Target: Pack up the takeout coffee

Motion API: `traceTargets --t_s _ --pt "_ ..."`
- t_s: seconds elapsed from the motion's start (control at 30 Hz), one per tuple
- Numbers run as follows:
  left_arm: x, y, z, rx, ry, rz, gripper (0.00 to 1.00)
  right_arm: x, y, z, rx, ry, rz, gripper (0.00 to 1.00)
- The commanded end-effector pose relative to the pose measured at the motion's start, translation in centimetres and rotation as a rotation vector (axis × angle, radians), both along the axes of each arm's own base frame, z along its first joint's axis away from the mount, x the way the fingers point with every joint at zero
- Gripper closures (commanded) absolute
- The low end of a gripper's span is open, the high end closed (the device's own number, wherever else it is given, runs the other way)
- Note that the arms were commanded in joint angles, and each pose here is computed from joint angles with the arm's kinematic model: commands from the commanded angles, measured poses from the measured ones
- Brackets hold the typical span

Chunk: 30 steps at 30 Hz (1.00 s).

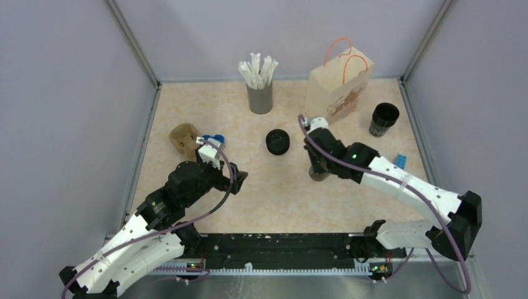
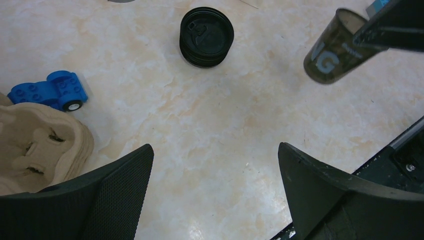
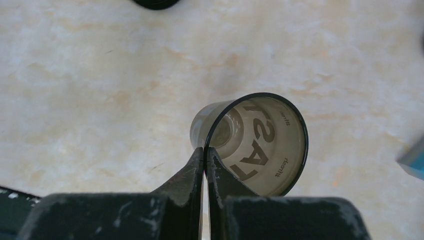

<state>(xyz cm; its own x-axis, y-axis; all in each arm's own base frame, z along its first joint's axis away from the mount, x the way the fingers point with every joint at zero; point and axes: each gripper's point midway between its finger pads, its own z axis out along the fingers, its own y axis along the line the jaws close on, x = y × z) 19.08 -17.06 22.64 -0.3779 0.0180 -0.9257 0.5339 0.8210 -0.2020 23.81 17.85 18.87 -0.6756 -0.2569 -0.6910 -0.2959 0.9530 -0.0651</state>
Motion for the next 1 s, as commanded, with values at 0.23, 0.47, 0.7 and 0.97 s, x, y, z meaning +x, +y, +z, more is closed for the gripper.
traceTargets --t_s 0.23,0.47,0.7,0.97 --pt "0.7 3.7 3.4 -0.081 -0.11 0.193 0.01 -4.1 11.5 -3.4 -0.105 -0.128 0.29 1.0" --pt "0.5 5.6 4.6 -0.129 -0.155 0.271 0.01 -5.7 13.1 -6.1 -0.183 -0.111 0.351 1.0" --pt "0.6 6.1 4.7 -0.136 -0.162 0.294 0.01 -6.3 13.2 -6.5 -0.192 -0.111 0.352 0.89" --pt "0.8 5.9 4.0 -0.125 -0.141 0.306 0.01 -8.2 14.0 -2.7 0.031 -0.098 0.403 0.63"
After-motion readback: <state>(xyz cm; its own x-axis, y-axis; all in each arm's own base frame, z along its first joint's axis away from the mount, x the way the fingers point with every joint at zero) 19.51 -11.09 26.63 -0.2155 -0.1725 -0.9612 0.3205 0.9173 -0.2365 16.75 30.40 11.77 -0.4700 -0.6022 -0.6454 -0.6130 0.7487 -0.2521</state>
